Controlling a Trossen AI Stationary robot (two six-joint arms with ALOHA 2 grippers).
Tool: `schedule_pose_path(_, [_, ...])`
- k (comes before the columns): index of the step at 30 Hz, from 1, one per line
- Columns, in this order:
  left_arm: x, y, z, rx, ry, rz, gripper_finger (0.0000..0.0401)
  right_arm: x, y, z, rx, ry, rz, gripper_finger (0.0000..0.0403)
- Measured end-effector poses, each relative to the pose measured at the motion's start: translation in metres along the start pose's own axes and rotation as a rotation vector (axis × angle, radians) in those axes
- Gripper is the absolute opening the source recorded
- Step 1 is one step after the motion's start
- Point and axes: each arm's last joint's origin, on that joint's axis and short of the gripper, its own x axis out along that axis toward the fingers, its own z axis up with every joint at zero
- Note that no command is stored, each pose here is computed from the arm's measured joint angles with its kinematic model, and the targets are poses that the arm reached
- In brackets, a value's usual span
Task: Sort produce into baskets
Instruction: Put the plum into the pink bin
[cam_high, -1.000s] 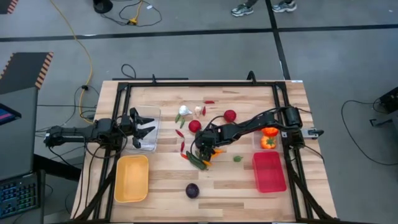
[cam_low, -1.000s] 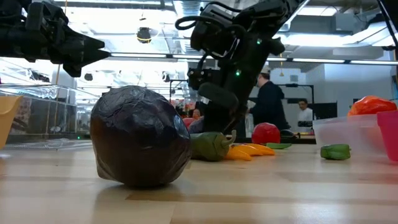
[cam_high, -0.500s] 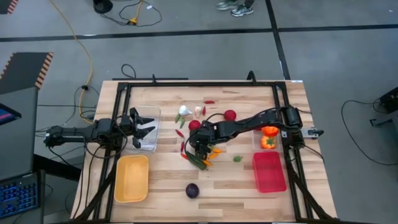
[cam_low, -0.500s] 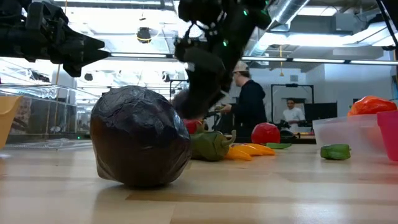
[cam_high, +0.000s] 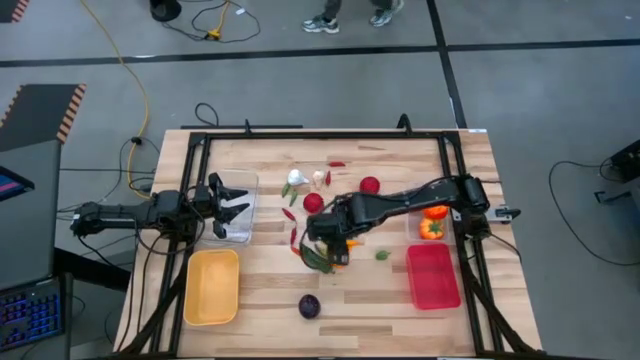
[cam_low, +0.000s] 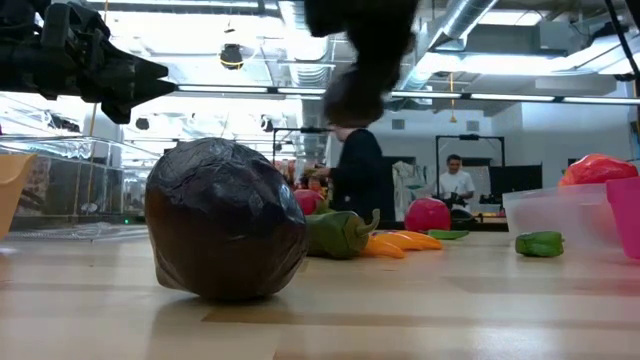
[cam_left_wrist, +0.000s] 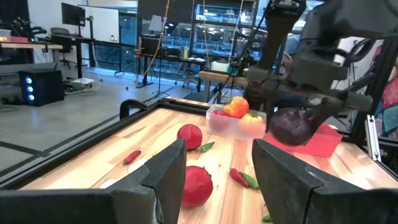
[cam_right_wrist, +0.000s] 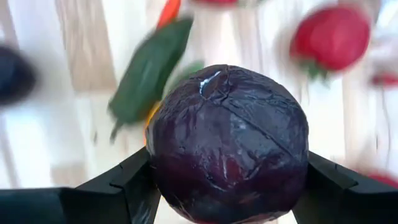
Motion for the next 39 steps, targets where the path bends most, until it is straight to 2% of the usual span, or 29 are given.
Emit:
schedule_pose_path(8, [0.0,0.0,0.001,-0.057,-0.012,-0.002,0.0171,-0.031,0.021,-0.035,0.072,0.164,-0.055,0.0302])
schedule_pose_path(14, [0.001,0.0,0.001,-0.07,-0.008,0.004,0.0171,-0.058,0.028,-0.061,0.161,0.137,-0.106,0.0302])
schedule_pose_path(23, [0.002,-0.001,0.001,-0.1,-0.007,0.004,0.0171,-0.065,0.037,-0.14,0.462,0.165,-0.189,0.0302])
schedule_pose_path(27, [0.002,-0.001,0.003,-0.11,-0.02,0.002,0.0171,-0.062,0.044,-0.172,0.542,0.172,-0.22,0.0302])
schedule_pose_path(33, [0.002,-0.001,0.005,-0.121,-0.042,-0.003,0.0171,-0.052,0.054,-0.203,0.545,0.241,-0.241,0.0302])
schedule_pose_path(39, [0.002,-0.002,0.01,-0.12,-0.041,-0.008,0.0171,-0.04,0.061,-0.219,0.493,0.303,-0.235,0.0302])
